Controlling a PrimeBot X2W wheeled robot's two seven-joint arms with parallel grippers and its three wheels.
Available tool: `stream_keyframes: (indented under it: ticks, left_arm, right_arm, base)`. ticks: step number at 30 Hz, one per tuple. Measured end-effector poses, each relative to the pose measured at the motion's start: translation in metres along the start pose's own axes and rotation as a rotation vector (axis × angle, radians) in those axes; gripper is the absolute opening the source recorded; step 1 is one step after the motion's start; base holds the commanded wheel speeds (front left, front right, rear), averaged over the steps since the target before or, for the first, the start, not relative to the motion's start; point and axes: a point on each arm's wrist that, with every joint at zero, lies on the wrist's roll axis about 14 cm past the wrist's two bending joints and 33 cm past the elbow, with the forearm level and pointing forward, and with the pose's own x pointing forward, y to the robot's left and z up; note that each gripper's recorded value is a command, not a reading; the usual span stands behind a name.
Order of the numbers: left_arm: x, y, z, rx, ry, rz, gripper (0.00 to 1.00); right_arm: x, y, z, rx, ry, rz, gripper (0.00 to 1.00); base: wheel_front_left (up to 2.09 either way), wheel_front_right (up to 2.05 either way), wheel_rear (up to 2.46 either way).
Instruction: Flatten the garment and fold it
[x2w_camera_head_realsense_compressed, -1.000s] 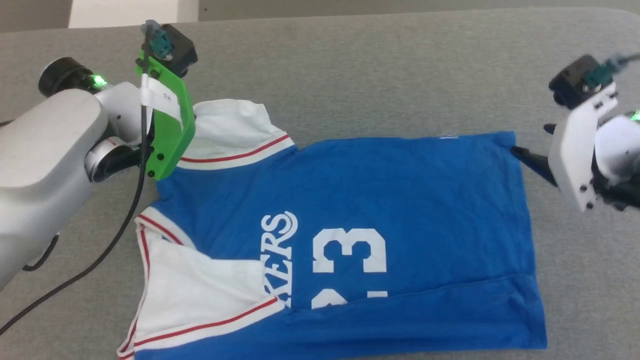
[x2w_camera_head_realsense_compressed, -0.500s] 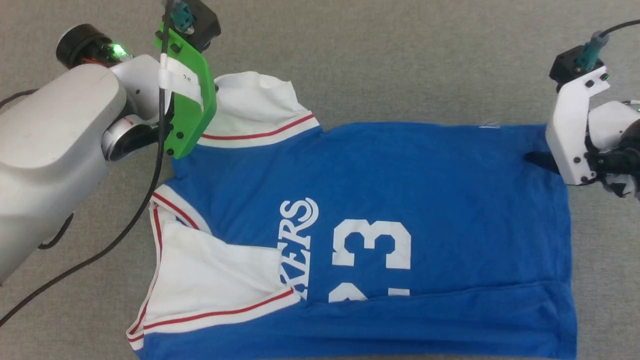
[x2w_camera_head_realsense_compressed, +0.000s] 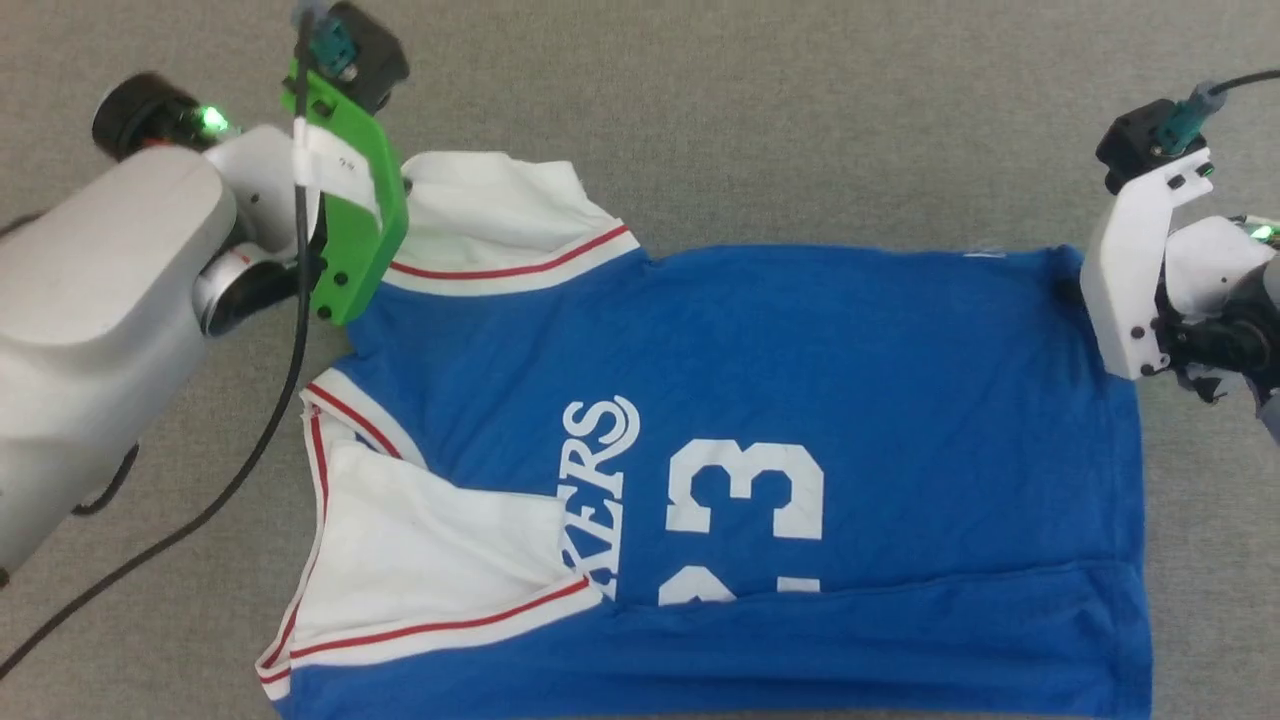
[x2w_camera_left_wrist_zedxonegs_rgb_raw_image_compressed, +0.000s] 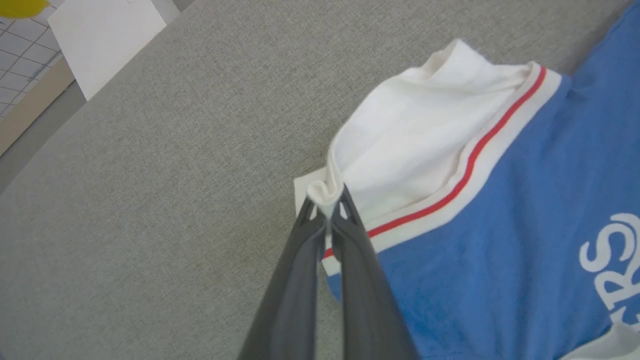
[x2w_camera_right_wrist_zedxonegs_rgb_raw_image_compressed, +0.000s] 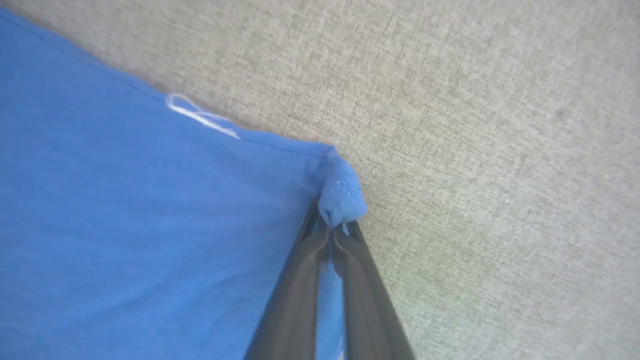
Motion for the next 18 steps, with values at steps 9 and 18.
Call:
stream_keyframes:
  ticks: [9, 18]
  left_arm:
    - [-0.025, -0.02, -0.004, -0.056, -0.118, -0.003, 0.0]
    - [-0.078, -0.033, -0.009, -0.035, -0.249, 0.023, 0.0]
  right_arm:
    - [-0.036, 0.016, -0.007, -0.061, -0.155, 0.003, 0.0]
    - [-0.092, 0.016, -0.01, -0.103, -0.375, -0.022, 0.0]
  base:
    - [0.0, 0.0, 0.0]
    - [0.0, 0.0, 0.0]
